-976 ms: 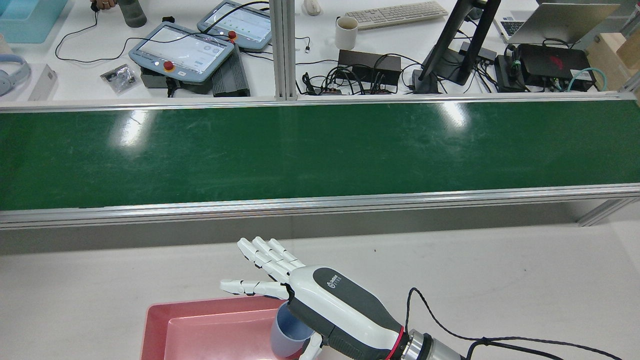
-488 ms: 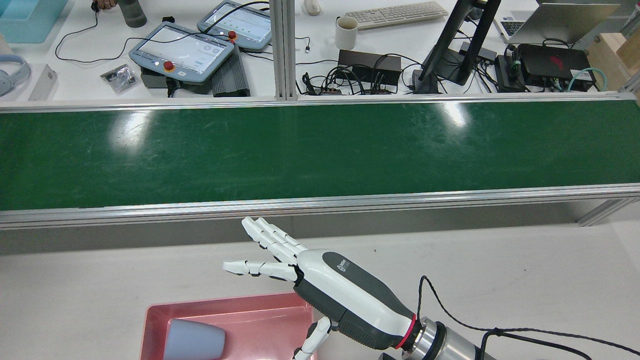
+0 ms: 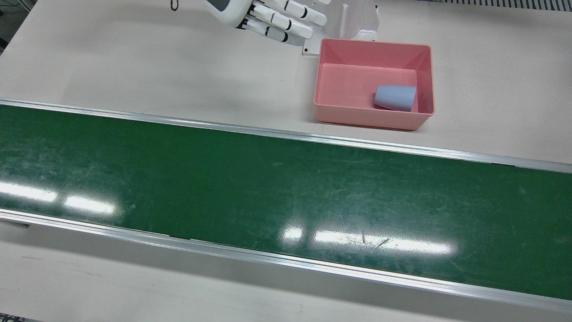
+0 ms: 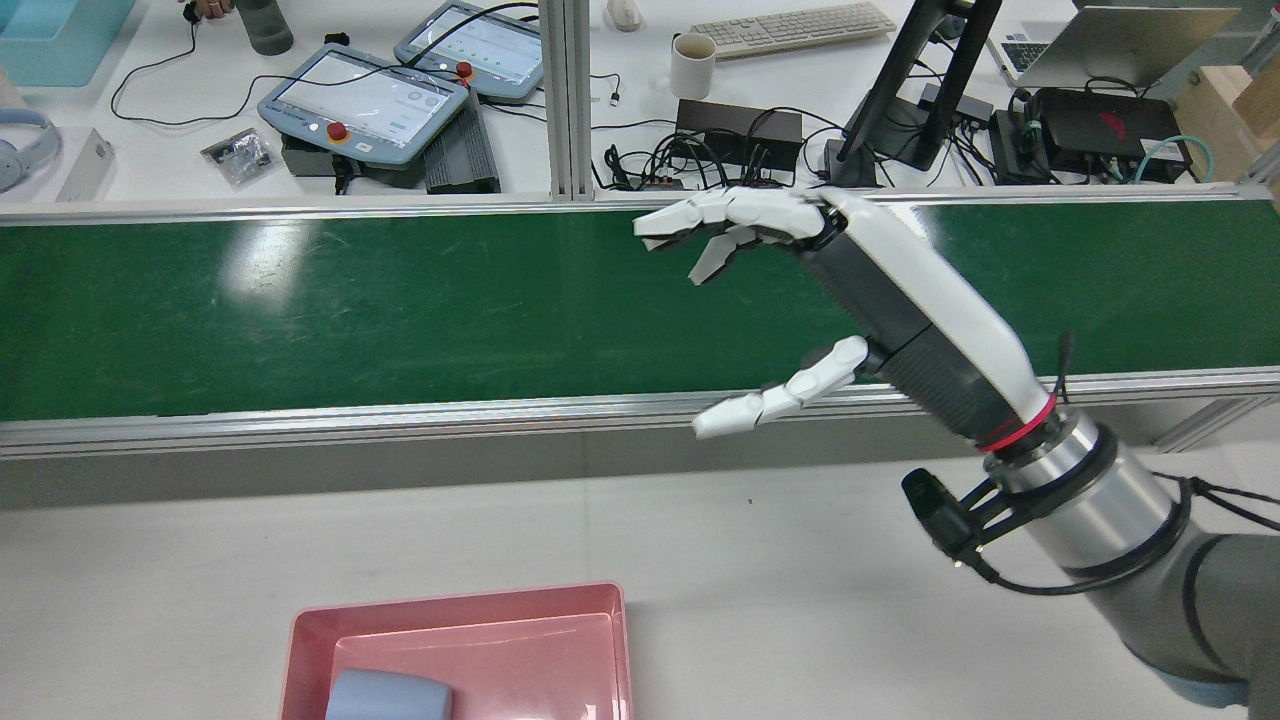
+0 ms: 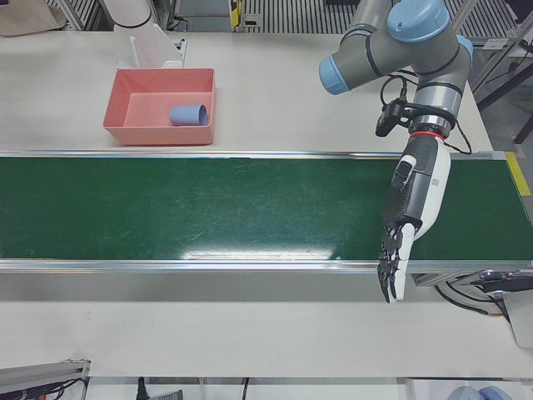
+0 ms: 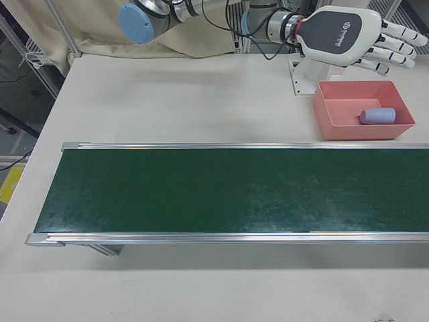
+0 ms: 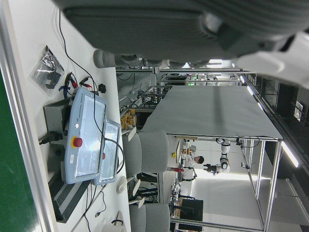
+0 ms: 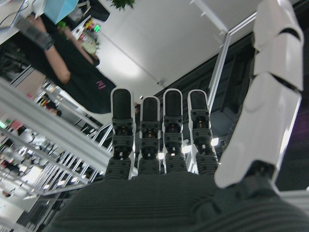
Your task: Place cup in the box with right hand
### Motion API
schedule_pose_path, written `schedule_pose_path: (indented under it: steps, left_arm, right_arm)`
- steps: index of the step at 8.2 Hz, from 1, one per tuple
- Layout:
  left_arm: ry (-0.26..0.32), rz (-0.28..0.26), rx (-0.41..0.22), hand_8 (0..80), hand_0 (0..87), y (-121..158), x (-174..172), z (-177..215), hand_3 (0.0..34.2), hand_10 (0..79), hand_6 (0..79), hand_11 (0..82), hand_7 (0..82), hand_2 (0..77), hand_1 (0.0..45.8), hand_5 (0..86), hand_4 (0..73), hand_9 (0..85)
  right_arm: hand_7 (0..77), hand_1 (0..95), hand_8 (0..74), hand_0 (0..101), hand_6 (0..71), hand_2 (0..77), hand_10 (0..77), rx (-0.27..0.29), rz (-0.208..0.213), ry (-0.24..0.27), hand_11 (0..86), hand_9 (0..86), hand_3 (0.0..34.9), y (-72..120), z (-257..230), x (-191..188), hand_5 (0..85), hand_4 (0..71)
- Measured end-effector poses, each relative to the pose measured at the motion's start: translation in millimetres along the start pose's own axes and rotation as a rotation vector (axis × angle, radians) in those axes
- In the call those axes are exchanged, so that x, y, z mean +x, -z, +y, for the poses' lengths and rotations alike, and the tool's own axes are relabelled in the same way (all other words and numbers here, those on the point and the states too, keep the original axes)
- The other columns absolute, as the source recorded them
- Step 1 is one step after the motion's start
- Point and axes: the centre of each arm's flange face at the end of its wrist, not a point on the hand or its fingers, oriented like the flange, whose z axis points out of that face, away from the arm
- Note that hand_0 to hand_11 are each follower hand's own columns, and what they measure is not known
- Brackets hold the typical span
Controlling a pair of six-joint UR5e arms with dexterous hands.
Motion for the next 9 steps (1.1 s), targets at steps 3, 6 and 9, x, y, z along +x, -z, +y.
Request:
schedule_pose_path:
  steps: [3,6,9]
  left_arm:
    - [0.0,0.001,0.0,0.0,0.0,0.0,0.1,-0.2,0.0,0.0,0.0,0.0,0.0,0.5,0.5,0.0,0.0,0.0]
    - [0.0,0.0,0.001,0.0,0.0,0.0,0.0,-0.3,0.0,0.0,0.0,0.0,0.0,0.5,0.5,0.0,0.0,0.5]
    - [0.0,0.0,0.001,0.0,0.0,-0.1,-0.1,-0.3,0.0,0.0,0.0,0.0,0.0,0.5,0.5,0.0,0.0,0.0]
  right_arm:
    - [58.9,13.6,46.9,53,42.0,18.0,44.2,0.273,0.049,0.046,63.3,45.8,0.0,19.2,-167.7,-32.2,15.3,36.0]
    - [70.4,15.3,66.5,51,36.5,21.3,43.1,0.531,0.092,0.06,59.5,70.4,0.0,61.6,-319.6,-39.9,16.4,10.9]
    - [70.4,16.9,55.1,51,26.7,12.5,34.9,0.702,0.05,0.012,52.9,70.4,0.0,114.2,-428.3,-31.2,15.3,0.5]
